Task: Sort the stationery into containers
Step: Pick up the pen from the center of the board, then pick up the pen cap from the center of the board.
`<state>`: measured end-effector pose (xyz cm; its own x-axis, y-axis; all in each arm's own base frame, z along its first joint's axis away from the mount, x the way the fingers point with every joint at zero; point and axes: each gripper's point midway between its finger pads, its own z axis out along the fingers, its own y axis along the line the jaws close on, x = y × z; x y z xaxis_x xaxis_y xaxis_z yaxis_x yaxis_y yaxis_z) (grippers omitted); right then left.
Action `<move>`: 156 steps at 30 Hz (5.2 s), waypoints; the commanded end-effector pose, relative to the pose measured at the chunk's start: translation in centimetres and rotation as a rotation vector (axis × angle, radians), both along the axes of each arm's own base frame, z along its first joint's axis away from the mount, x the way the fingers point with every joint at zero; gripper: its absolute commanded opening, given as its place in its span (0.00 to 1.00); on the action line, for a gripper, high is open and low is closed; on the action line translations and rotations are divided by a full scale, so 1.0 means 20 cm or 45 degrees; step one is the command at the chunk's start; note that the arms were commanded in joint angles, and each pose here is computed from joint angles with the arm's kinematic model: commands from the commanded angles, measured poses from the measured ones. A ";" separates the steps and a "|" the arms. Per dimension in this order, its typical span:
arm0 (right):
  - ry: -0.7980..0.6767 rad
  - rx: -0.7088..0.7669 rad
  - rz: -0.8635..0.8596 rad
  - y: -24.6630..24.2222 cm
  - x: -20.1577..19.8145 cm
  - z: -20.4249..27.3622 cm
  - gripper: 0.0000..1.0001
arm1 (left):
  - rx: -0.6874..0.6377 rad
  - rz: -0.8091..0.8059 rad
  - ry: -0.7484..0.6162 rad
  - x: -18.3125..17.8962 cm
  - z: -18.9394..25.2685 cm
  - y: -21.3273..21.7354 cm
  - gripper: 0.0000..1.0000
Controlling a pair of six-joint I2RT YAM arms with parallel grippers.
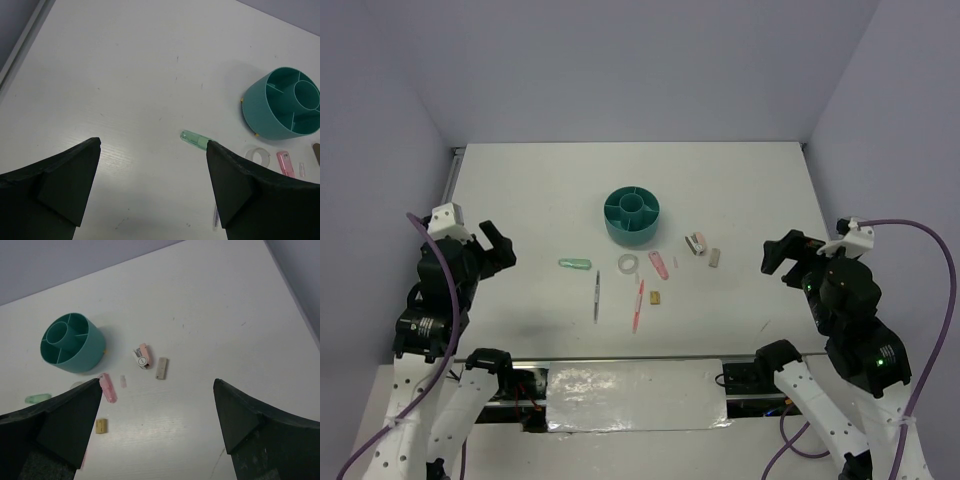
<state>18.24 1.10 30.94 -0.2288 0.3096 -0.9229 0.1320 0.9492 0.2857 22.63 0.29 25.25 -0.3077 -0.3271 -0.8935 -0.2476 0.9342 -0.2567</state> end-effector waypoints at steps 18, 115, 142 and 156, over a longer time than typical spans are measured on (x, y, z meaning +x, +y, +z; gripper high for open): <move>0.233 0.011 0.299 0.28 0.15 -0.18 1.00 | -0.169 -0.280 0.218 0.10 -0.03 -0.67 0.99; 0.765 -0.065 0.473 0.96 0.70 -0.95 0.64 | 0.306 -0.420 0.307 -0.05 -0.06 -0.79 0.00; 1.068 -0.256 0.395 0.94 0.74 -1.49 0.29 | 0.315 -0.495 0.260 -0.15 -0.19 -0.66 0.00; 0.871 -0.027 0.412 0.96 0.65 -1.27 0.00 | 0.117 -0.677 0.193 -0.18 -0.12 -0.82 0.00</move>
